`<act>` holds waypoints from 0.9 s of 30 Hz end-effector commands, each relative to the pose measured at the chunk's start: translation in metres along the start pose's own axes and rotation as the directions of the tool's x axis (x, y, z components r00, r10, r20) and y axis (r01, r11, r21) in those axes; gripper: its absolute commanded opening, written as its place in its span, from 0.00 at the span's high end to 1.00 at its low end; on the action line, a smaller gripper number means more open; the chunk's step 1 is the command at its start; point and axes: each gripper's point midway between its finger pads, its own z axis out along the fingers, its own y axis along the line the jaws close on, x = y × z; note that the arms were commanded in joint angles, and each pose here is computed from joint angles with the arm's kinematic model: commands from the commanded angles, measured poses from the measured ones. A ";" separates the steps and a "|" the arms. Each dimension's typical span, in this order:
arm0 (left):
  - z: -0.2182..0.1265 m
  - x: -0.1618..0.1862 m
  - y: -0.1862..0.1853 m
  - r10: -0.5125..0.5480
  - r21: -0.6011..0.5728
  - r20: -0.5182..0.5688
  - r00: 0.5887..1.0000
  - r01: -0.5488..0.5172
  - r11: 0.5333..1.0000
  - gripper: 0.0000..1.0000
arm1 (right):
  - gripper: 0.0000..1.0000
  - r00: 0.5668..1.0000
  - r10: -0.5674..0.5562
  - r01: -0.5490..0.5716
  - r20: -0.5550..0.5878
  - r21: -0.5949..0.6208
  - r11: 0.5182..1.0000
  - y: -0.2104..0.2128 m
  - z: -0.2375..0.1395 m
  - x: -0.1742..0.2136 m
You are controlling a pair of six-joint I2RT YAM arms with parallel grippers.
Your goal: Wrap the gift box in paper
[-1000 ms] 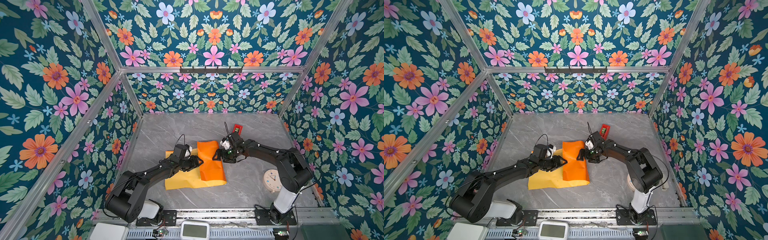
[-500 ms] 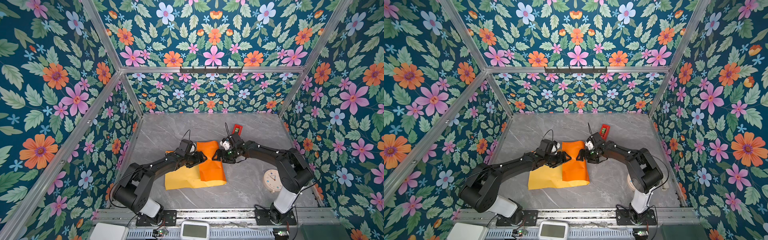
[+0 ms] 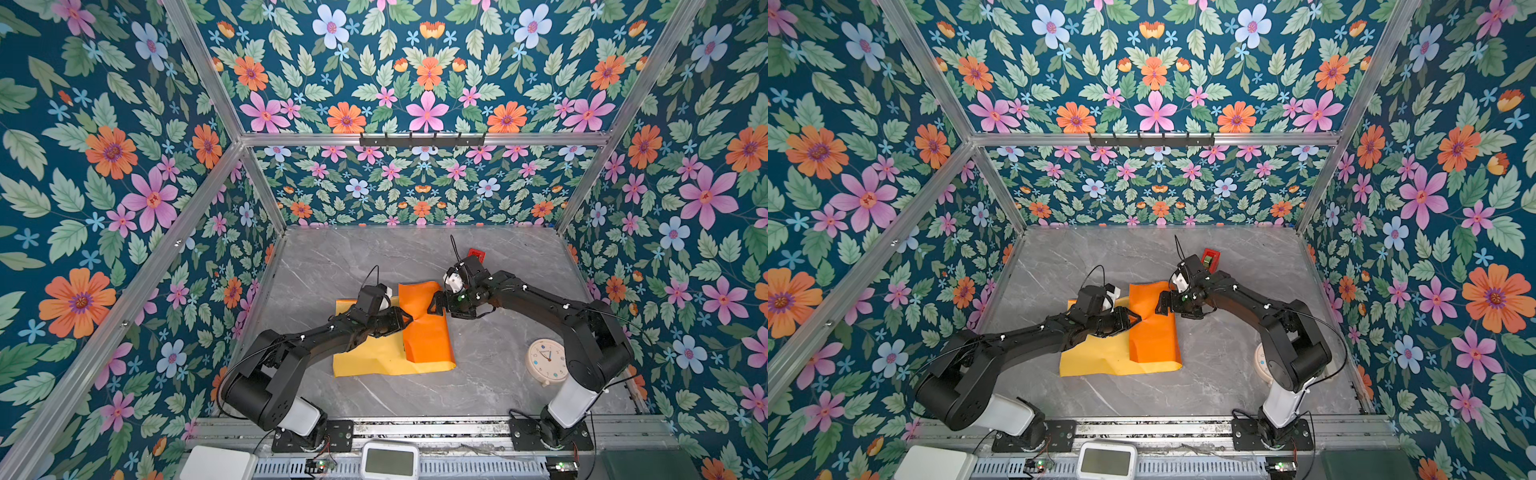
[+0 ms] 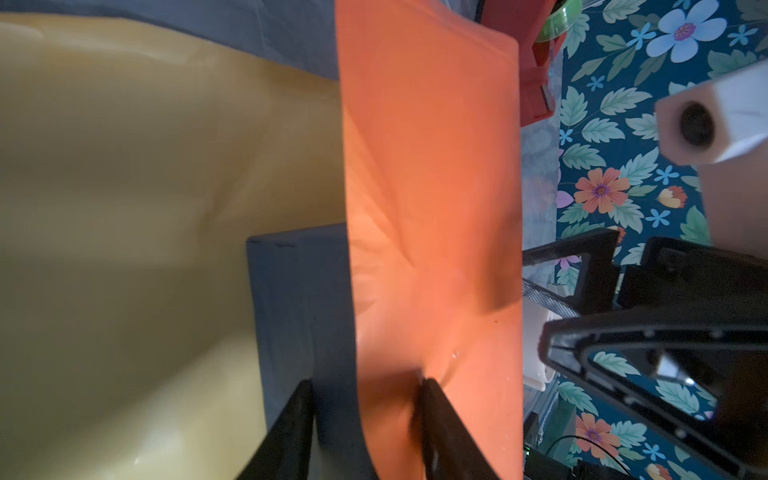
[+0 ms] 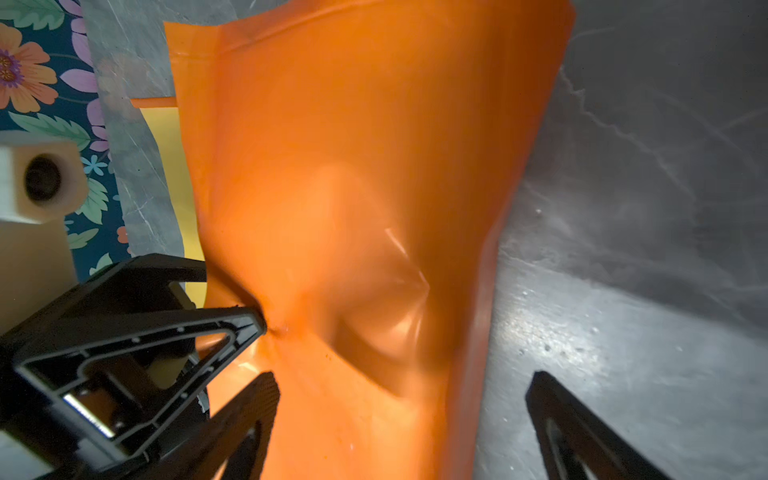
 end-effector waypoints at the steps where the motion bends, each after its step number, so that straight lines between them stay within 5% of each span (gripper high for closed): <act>1: -0.003 0.034 0.044 -0.088 -0.178 -0.095 0.992 0.071 0.982 0.59 | 0.05 1.000 0.000 0.000 -0.024 0.031 1.000 -0.007 -0.006 0.008; 19: -0.008 0.038 0.042 -0.118 -0.141 -0.075 0.990 0.107 0.984 0.66 | 0.06 0.980 0.167 -0.184 -0.108 -0.173 0.968 -0.010 0.018 0.010; 27: -0.010 0.027 0.025 -0.104 -0.089 -0.058 0.993 0.099 0.991 0.59 | 0.08 0.971 0.184 -0.195 -0.154 -0.060 0.979 -0.040 0.032 0.033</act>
